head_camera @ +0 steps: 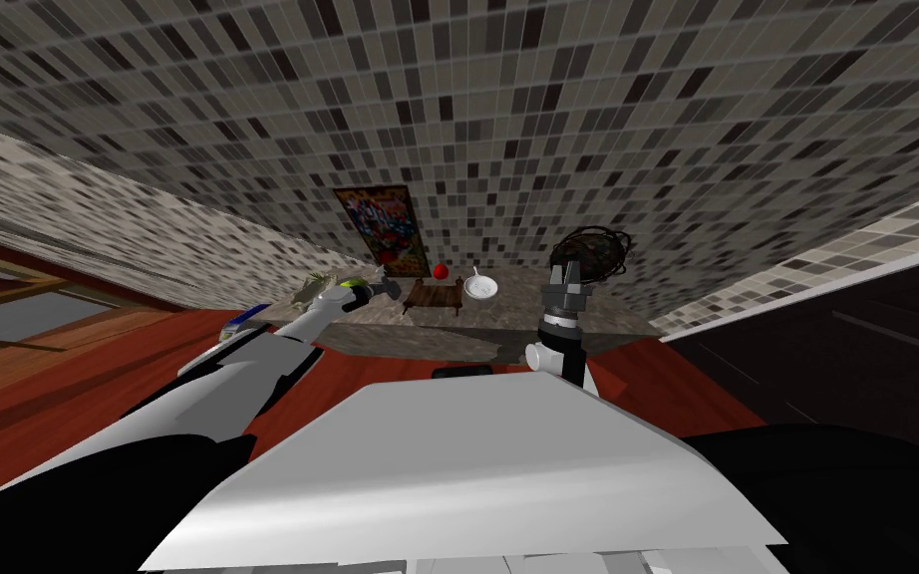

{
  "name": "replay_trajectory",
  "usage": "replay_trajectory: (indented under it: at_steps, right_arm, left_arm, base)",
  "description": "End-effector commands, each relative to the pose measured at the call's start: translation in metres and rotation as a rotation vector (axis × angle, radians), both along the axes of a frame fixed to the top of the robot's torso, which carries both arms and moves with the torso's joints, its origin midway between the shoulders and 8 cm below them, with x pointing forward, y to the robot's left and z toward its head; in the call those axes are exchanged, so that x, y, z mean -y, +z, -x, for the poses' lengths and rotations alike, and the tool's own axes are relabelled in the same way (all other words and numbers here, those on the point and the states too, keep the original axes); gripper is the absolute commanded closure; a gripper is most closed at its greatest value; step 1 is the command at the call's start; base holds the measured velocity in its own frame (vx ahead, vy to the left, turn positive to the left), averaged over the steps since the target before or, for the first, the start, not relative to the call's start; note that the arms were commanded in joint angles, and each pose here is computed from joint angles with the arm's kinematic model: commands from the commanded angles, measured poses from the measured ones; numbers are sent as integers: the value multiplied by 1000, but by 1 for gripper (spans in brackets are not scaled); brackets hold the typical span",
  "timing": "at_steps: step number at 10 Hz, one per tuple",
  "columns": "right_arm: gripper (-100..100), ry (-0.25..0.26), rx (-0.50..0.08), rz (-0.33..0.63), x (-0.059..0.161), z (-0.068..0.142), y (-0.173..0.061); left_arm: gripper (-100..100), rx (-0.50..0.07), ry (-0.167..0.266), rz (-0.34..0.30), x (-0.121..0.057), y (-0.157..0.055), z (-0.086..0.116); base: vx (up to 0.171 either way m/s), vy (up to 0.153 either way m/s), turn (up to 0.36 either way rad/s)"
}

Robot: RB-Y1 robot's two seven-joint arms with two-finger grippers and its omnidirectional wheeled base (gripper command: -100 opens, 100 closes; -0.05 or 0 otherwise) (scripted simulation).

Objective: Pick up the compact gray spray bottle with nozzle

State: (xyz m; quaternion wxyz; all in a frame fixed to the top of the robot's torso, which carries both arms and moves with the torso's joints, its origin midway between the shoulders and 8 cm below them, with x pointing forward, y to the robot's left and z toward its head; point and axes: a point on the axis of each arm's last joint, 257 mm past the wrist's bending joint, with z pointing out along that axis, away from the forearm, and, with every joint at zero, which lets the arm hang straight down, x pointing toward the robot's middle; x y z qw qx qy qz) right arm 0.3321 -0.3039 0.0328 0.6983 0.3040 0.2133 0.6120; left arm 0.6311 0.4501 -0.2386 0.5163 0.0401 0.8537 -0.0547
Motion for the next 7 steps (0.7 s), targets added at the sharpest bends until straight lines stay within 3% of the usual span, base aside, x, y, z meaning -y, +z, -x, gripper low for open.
replay_trajectory:
  at_steps: [1, 2, 3, 6, 7]
  right_arm:
    - [0, 0, 0, 0, 0, 0, 0]
    - [0, 0, 0, 0, 0, 0, 0]
    - [0, 0, 0, 0, 0, 0, 0]
    - [0, 0, 0, 0, 0, 0, 0]
    - [0, 0, 0, 0, 0, 0, 0]
  left_arm:
    - [100, 3, -6, -8, 6, 2, -3]
    - [100, 0, -9, -19, 6, 1, -3]
    - [100, 23, -17, 10, 23, 11, -12]
    - [100, 16, -21, -17, 20, 8, -10]
    - [0, 15, -21, -19, 20, 8, -10]
  base:
    - [5, 12, 82]
    - [1, 6, -7]
    - [3, 19, 166]
    - [4, 7, 23]
    - [0, 0, 0]
